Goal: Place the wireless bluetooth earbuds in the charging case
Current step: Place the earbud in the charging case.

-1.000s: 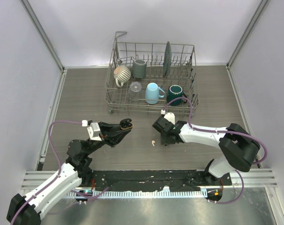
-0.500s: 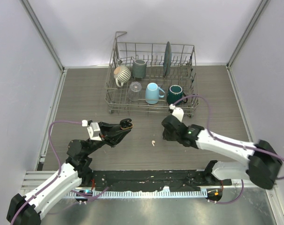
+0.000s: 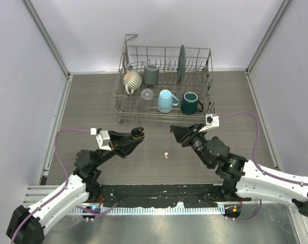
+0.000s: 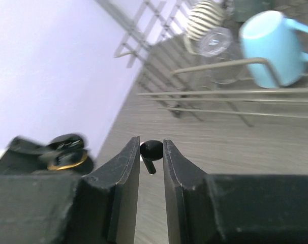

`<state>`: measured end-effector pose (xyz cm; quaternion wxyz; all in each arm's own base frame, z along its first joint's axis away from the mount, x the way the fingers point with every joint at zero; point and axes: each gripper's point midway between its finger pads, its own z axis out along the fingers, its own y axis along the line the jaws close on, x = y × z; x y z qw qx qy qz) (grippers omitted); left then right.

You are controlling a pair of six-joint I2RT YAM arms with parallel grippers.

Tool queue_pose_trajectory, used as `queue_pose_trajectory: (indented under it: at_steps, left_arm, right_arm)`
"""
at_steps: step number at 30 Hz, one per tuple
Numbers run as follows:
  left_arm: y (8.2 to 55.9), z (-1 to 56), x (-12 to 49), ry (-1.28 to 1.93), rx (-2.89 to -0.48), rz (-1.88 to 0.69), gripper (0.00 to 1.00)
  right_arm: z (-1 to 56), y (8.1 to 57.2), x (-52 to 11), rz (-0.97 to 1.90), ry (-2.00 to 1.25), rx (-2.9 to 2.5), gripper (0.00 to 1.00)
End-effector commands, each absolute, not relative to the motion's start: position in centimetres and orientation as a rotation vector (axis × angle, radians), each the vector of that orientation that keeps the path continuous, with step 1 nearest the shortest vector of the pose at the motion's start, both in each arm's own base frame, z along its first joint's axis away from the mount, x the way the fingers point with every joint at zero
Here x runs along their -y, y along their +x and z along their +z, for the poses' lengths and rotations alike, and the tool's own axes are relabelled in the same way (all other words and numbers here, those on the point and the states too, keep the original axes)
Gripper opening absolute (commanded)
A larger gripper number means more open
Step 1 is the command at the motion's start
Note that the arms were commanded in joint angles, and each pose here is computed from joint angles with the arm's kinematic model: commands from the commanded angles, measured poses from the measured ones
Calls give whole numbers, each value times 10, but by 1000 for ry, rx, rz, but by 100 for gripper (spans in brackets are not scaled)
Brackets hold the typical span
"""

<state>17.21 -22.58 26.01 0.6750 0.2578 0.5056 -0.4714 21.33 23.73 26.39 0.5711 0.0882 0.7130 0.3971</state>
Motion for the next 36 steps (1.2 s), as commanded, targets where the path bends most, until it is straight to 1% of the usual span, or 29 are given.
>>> queue_pose_trajectory:
  at_steps: [1,3,4,6,8,9,11,22,36]
  left_arm:
    - [171,284,221,551,-1044,-1055,0]
    - [170,286,221,553,-1034,-1057,0]
    - [169,286,221,555,-1032,-1057,0]
    - [168,288,222,561,-1025,-1062,0]
    - [167,288,222,567,-1023,-1061,0]
    - [166,288,222,570,-1021,-1064,0]
    - [165,287,224,584,-1020,-1067,0]
    - [161,293,228,643,-990,-1061,0]
    - [160,297,229,648,-975,-1058,0]
  right_arm:
    - [346,197,-243,1062,225,-1330,1]
    - [348,185,-260,1078,154,-1300,1]
    - [364,178,-261,1137,170,-1237,1]
    - [362,170,-277,1145,120,-1229,1]
    - [374,165,-284,1180,121,-1191,1]
    - [368,164,-295,1174,97,-1211,1]
    - [375,161,-304,1198,81,-1196,1]
    - [380,158,-337,1227,26,-1206,1]
    - [360,158,-361,1230,-10,-1303,1]
